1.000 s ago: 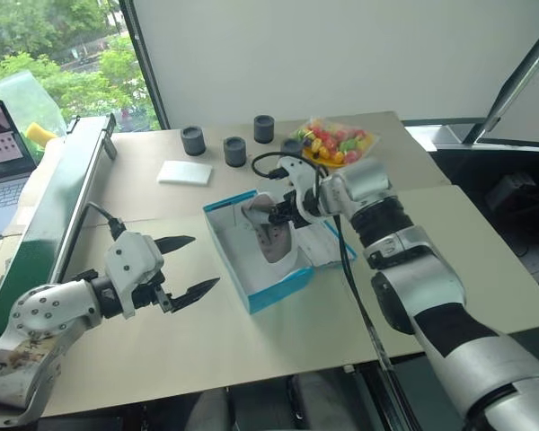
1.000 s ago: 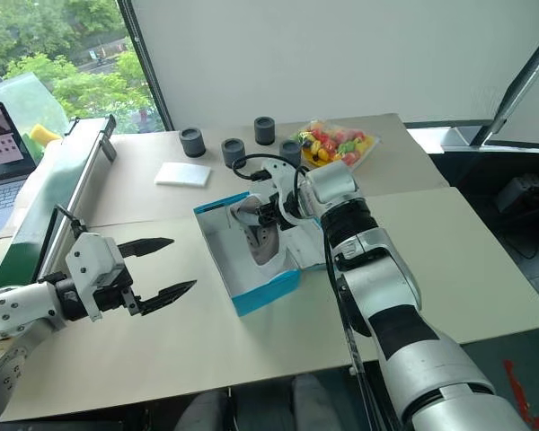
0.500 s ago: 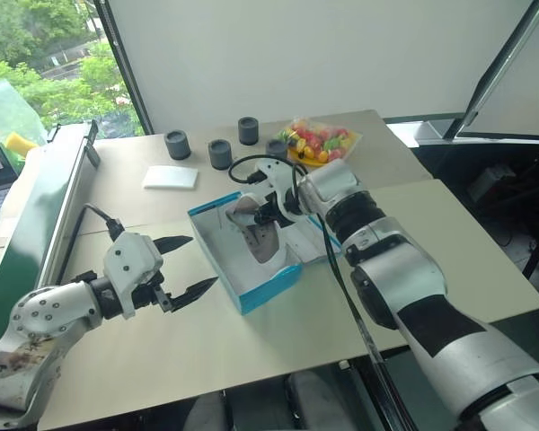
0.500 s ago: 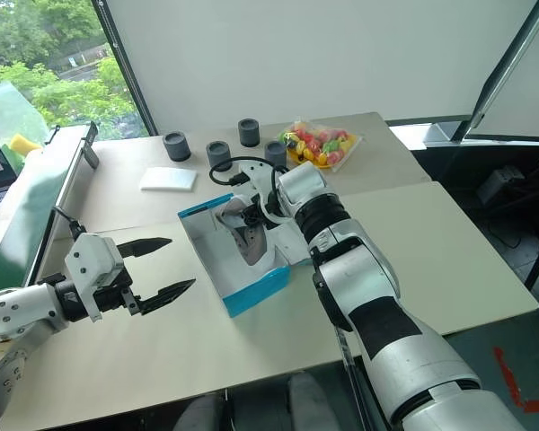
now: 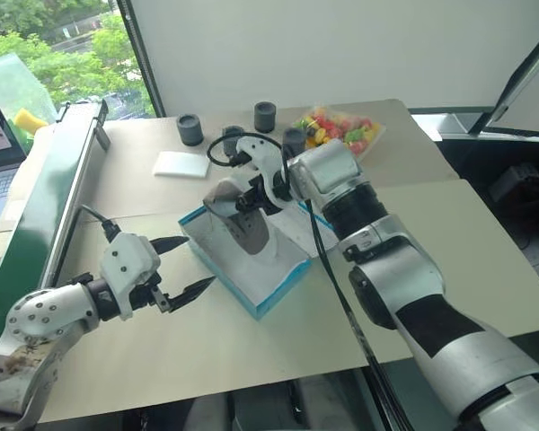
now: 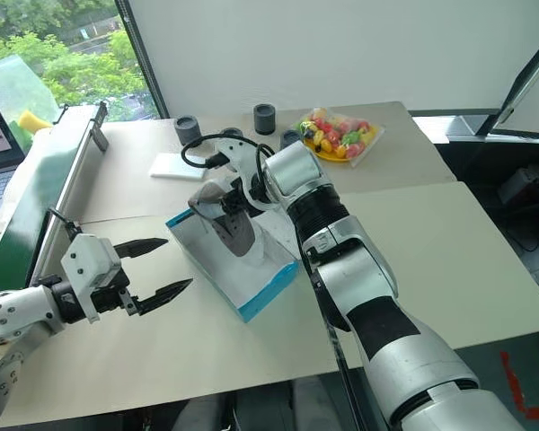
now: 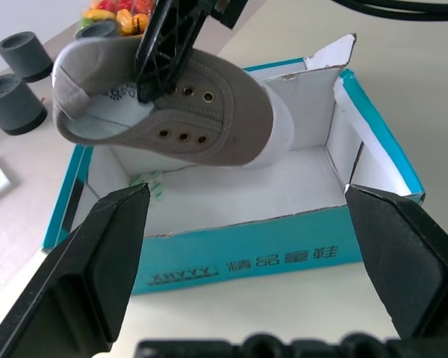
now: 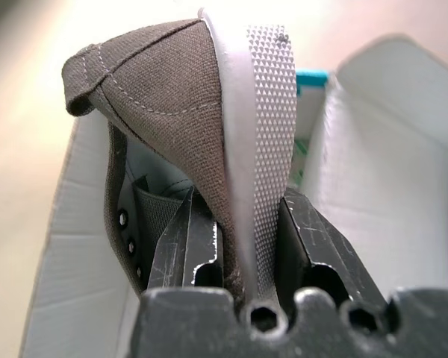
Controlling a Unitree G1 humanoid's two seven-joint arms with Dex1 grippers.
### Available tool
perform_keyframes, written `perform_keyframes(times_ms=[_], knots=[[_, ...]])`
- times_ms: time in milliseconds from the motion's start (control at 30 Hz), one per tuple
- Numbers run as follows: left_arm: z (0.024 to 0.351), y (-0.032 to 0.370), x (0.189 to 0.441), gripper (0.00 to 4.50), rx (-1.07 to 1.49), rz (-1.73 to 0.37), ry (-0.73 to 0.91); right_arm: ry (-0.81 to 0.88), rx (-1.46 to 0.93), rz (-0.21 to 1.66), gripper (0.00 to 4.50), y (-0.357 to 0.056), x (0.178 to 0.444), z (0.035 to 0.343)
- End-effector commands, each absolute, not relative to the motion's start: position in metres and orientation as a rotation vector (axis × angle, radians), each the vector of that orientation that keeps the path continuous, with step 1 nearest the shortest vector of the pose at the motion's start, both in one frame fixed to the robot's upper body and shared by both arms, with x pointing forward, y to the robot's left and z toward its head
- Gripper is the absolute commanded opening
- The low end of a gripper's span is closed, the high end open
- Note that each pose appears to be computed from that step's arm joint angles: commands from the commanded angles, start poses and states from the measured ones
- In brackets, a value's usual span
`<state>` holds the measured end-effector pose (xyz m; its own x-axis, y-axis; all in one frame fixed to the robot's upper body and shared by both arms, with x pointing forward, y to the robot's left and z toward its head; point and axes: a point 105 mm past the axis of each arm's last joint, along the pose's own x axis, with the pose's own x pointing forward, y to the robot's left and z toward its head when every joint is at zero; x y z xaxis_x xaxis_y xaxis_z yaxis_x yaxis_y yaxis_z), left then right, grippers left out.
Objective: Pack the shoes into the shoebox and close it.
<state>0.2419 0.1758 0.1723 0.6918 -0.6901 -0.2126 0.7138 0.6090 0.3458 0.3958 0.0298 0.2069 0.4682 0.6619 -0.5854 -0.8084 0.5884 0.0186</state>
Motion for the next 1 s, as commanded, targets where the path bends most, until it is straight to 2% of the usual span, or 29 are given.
perform_keyframes(times_ms=[33, 133, 267, 367, 533, 733, 933, 1000], knots=[[0.185, 0.173, 0.240, 4.42, 0.463, -0.814, 0.015, 0.488, -0.317, 0.979, 0.83, 0.040, 0.385, 0.231], [0.185, 0.173, 0.240, 4.42, 0.466, -0.813, 0.016, 0.530, -0.355, 0.993, 0.83, 0.037, 0.381, 0.209], [0.186, 0.174, 0.240, 4.42, 0.466, -0.809, 0.016, 0.622, -0.421, 0.955, 0.83, 0.020, 0.388, 0.163], [0.186, 0.174, 0.239, 4.42, 0.464, -0.805, 0.016, 0.647, -0.456, 0.931, 0.83, 0.012, 0.395, 0.146], [0.186, 0.172, 0.236, 4.42, 0.461, -0.800, 0.015, 0.630, -0.509, 0.856, 0.83, 0.002, 0.416, 0.134], [0.186, 0.172, 0.233, 4.42, 0.458, -0.792, 0.019, 0.611, -0.511, 0.878, 0.83, 0.013, 0.417, 0.140], [0.185, 0.173, 0.235, 4.50, 0.455, -0.787, 0.024, 0.606, -0.465, 0.848, 2.76, 0.012, 0.422, 0.143], [0.184, 0.174, 0.236, 4.50, 0.454, -0.783, 0.027, 0.588, -0.427, 0.834, 3.33, 0.010, 0.425, 0.154]])
